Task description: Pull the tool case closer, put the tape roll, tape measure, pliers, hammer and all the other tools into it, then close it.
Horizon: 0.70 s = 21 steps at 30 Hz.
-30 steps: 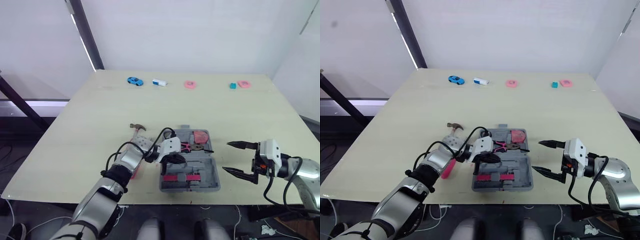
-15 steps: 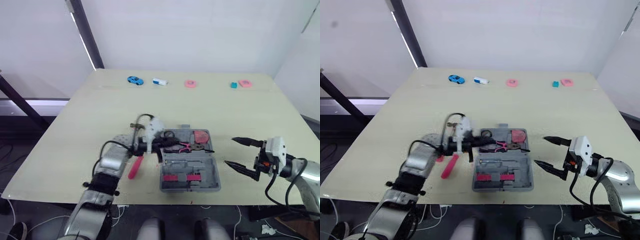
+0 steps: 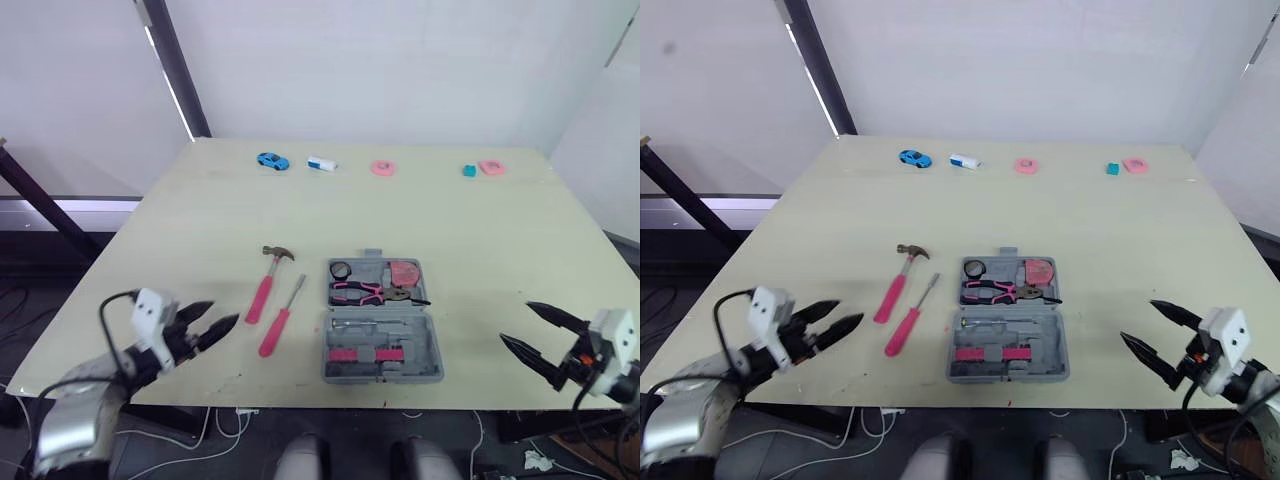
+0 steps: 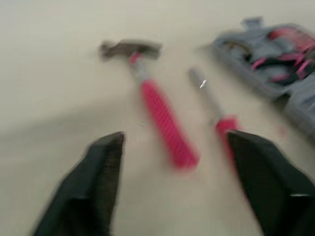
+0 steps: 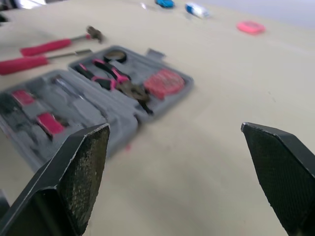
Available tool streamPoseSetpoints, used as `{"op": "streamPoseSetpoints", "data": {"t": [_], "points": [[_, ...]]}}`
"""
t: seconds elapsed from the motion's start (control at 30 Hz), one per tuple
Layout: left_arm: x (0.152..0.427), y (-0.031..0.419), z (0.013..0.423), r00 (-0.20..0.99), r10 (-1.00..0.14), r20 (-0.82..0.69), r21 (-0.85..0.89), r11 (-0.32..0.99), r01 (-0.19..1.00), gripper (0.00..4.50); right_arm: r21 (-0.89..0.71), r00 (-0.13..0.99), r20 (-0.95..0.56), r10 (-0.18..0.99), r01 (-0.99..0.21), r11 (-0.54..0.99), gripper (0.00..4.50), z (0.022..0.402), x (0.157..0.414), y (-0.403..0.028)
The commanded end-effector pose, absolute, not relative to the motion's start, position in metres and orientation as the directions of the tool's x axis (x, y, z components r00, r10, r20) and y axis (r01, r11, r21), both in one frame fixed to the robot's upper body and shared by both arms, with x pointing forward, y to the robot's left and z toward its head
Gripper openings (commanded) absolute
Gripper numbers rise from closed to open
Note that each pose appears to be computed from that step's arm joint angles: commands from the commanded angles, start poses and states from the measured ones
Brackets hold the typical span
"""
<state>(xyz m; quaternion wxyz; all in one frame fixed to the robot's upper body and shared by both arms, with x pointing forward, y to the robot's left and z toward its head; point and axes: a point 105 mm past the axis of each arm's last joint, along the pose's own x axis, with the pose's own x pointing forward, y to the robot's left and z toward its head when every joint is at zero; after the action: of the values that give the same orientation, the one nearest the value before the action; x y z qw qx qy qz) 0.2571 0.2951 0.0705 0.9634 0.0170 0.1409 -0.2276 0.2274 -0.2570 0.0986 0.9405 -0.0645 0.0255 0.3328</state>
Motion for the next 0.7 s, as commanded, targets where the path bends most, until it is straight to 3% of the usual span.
{"op": "streamPoseSetpoints", "data": {"t": [0.03,0.33,0.53,0.7], "points": [[0.247,0.307,0.085,0.889,-0.389,-0.241,0.02,0.914,0.406,4.48,-0.125,0.803,-0.066,0.592,-0.595,0.794,4.5,0.108,0.218,-0.267],[0.218,0.327,0.073,0.908,-0.305,-0.287,0.013,0.947,0.322,4.48,-0.099,0.845,-0.134,0.518,-0.531,0.841,4.5,0.092,0.19,-0.286],[0.225,0.312,0.073,0.905,-0.325,-0.275,0.019,0.939,0.343,4.48,-0.117,0.827,-0.158,0.54,-0.559,0.821,4.5,0.086,0.19,-0.286],[0.243,0.288,0.08,0.911,-0.317,-0.263,0.042,0.94,0.339,4.48,-0.131,0.751,-0.115,0.65,-0.66,0.74,4.5,0.104,0.199,-0.259]]}}
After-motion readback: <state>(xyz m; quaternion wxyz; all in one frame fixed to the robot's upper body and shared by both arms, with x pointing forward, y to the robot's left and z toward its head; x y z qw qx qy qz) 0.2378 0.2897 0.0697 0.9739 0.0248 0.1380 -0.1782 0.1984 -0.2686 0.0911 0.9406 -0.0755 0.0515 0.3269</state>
